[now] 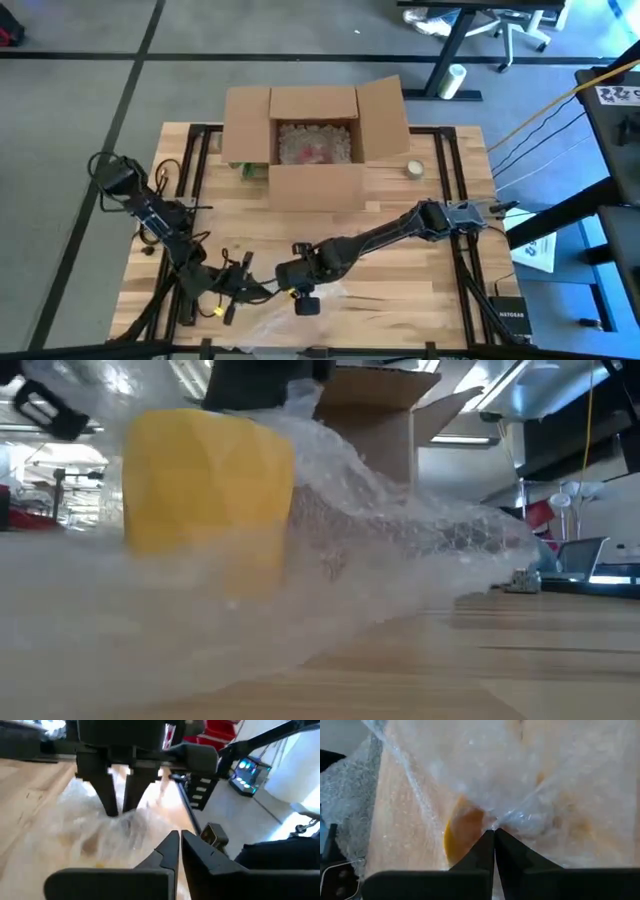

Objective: Wrap mug
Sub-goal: Wrap the yellow cup with bubble wrap

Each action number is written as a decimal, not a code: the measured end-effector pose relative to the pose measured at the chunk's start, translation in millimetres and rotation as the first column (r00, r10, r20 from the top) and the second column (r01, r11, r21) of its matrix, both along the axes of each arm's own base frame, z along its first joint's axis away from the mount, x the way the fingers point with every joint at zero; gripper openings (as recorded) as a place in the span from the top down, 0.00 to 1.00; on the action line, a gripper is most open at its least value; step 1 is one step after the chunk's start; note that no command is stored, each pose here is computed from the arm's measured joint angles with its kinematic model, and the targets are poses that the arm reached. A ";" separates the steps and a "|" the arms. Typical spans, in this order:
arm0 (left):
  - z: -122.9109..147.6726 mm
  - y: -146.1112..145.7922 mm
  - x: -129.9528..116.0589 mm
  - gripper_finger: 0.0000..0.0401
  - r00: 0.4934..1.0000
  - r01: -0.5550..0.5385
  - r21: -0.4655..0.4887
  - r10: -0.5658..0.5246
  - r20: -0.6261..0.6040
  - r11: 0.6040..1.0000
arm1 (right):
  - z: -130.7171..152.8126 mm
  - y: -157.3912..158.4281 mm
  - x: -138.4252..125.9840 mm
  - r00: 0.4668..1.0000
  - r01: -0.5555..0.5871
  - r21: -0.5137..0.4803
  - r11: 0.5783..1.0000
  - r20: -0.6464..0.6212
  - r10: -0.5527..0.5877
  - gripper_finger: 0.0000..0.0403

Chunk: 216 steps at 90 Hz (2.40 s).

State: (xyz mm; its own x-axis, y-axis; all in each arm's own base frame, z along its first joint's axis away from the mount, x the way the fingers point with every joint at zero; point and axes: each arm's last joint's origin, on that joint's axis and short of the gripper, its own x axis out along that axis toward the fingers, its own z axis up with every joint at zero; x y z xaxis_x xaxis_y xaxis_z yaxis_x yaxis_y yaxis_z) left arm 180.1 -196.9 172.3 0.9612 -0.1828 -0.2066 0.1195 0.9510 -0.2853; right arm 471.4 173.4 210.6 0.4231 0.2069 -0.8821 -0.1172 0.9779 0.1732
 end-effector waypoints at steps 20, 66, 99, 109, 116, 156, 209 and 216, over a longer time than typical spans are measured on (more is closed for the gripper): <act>-7.0 2.4 -1.3 1.00 0.997 -0.049 -0.039 0.046 -0.067 0.998 | -11.4 -12.1 4.3 0.999 0.042 0.030 0.999 -0.012 -0.042 1.00; -7.8 0.9 -3.7 1.00 0.995 -0.062 -0.066 0.057 -0.076 0.996 | -16.7 -21.6 6.5 0.992 0.113 0.092 0.989 -0.065 -0.107 1.00; -10.5 -4.9 -12.2 1.00 0.995 -0.031 -0.060 0.025 -0.099 0.998 | -19.8 -27.4 2.6 0.966 0.246 -0.032 0.969 -0.077 -0.248 1.00; -13.7 -3.4 -12.9 1.00 0.992 -0.050 -0.044 0.045 -0.121 0.998 | -21.2 -29.4 -0.6 0.953 0.281 -0.070 0.957 -0.099 -0.287 1.00; -15.8 -2.4 -13.4 1.00 0.989 -0.060 -0.038 0.054 -0.138 0.997 | -22.1 -31.2 -3.2 0.940 0.311 -0.105 0.945 -0.111 -0.322 1.00; -24.5 2.7 -16.1 1.00 0.973 -0.121 -0.018 0.115 -0.201 0.992 | -19.7 -39.0 -17.6 0.860 0.426 -0.259 0.867 -0.183 -0.477 1.00; -26.3 3.7 -16.8 1.00 0.970 -0.122 0.004 0.120 -0.213 0.993 | 6.7 -34.2 -12.0 0.895 0.390 -0.122 0.913 -0.184 -0.407 1.00; -26.3 3.6 -16.8 1.00 0.970 -0.122 0.003 0.120 -0.212 0.993 | 16.8 -34.4 -13.7 0.894 0.387 -0.128 0.913 -0.193 -0.405 1.00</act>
State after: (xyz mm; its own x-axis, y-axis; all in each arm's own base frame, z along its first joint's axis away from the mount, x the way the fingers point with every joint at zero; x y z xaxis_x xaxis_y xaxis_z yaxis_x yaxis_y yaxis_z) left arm 163.3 -193.3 146.0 0.9108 -0.0710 -0.4066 -0.0601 0.9517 -0.3010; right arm 457.7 139.0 227.4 0.2571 -0.0173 -0.9662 0.3129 0.9475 0.0663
